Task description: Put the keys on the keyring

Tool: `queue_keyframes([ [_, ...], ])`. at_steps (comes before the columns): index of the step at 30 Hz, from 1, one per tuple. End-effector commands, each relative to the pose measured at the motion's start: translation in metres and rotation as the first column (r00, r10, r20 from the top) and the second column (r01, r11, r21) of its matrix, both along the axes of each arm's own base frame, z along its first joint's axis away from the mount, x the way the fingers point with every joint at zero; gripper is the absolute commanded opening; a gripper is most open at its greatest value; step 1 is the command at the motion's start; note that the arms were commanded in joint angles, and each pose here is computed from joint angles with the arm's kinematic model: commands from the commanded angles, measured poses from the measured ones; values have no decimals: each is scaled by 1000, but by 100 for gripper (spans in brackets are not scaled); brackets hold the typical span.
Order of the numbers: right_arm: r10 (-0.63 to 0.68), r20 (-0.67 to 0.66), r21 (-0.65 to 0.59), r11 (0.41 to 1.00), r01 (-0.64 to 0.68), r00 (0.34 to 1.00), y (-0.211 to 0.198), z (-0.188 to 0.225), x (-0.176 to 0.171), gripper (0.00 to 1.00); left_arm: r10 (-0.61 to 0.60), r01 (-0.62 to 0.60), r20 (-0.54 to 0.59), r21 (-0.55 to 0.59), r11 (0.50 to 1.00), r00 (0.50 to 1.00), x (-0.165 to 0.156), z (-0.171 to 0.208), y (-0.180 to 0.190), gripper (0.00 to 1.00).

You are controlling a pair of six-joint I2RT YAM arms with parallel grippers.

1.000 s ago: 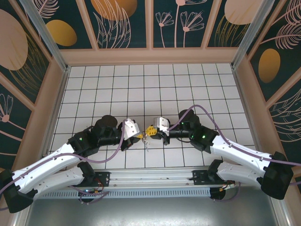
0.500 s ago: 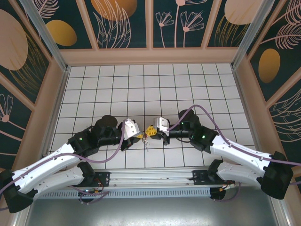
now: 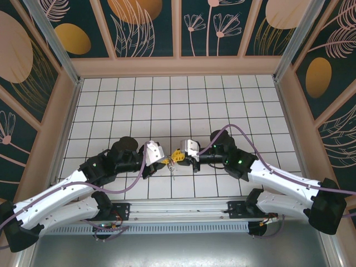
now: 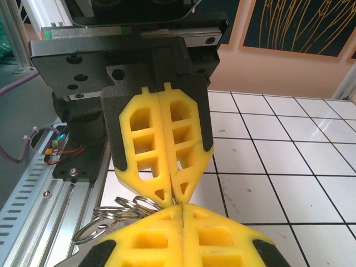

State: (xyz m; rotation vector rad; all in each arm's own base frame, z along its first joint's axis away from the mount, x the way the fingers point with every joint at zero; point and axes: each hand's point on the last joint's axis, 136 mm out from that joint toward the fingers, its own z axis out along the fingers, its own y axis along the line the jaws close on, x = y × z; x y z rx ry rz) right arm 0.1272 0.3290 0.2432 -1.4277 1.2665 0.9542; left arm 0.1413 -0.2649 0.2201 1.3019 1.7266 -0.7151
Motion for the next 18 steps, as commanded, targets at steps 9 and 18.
queue_keyframes([
  [9, 25, 21, 28, 999, -26, 999, 6, 11, -4, 0, -10, 10, 29, -25, 1000, 1000, 0, 5, 0, 0],
  [18, 29, 26, 33, 999, -30, 999, 6, 13, -8, 0, -10, 10, 20, -28, 1000, 1000, -1, 5, 0, 0],
])
